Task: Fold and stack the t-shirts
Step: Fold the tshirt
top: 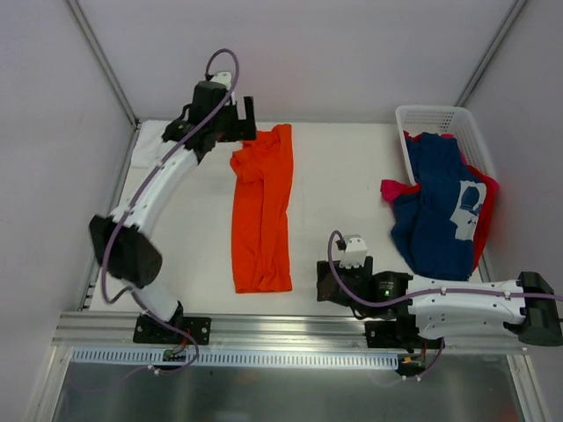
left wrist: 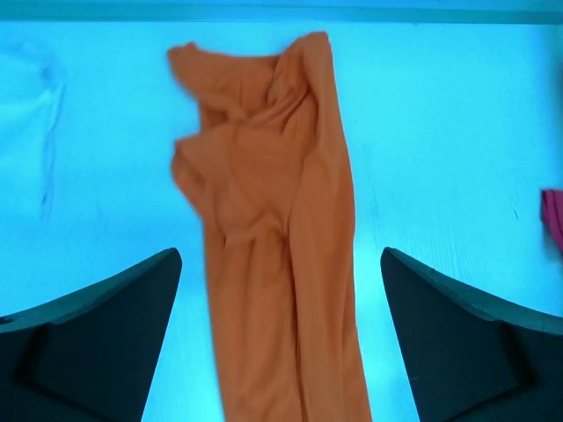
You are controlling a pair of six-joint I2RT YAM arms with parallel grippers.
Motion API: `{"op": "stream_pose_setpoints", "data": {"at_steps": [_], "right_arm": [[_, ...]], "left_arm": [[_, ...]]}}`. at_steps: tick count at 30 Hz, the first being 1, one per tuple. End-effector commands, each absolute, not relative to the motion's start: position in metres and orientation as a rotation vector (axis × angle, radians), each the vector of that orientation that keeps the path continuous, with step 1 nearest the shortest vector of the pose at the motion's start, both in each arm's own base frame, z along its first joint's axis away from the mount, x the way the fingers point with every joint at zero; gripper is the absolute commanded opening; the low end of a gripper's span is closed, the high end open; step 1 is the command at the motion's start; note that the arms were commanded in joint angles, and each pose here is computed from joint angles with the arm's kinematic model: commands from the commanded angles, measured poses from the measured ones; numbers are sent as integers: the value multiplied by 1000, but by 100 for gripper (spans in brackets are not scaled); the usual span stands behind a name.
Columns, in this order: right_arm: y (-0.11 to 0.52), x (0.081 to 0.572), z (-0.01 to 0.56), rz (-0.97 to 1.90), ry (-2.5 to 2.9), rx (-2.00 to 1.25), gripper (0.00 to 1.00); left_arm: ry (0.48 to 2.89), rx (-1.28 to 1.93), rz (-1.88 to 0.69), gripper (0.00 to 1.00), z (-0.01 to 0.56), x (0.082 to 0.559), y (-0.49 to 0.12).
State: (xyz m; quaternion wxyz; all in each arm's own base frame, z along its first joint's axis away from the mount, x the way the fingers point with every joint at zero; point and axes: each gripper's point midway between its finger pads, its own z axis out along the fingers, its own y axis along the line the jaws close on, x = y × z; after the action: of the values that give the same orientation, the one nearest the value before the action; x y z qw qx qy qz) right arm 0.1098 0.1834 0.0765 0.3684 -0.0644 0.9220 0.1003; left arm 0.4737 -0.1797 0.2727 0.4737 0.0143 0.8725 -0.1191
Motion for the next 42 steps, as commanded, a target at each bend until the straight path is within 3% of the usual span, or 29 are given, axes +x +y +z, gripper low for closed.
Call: {"op": "stream_pose_setpoints", "data": {"at_steps": [1, 8, 14, 18, 23, 37, 40, 42], "right_arm": [[215, 131, 125, 316, 2259, -178, 96], [266, 165, 124, 675, 2329, -186, 91], [300, 190, 107, 1011, 2355, -188, 91], [314, 195, 73, 1111, 2430, -115, 88], [308, 182, 46, 1162, 2474, 15, 85], [298, 124, 25, 889, 2516, 54, 79], [297, 121, 20, 871, 2527, 64, 75], [297, 121, 13, 861, 2539, 67, 64]], "left_arm": [[2269, -88, -243, 99, 230, 402, -149], [2464, -290, -183, 99, 128, 254, -100], [2602, -287, -259, 99, 76, 197, -111], [2621, -302, -280, 99, 54, 184, -119], [2605, -330, -558, 99, 34, 168, -148], [2598, -318, -703, 99, 19, 153, -163], [2597, -323, -745, 99, 17, 147, -168], [2605, -331, -768, 99, 15, 143, -170]]}}
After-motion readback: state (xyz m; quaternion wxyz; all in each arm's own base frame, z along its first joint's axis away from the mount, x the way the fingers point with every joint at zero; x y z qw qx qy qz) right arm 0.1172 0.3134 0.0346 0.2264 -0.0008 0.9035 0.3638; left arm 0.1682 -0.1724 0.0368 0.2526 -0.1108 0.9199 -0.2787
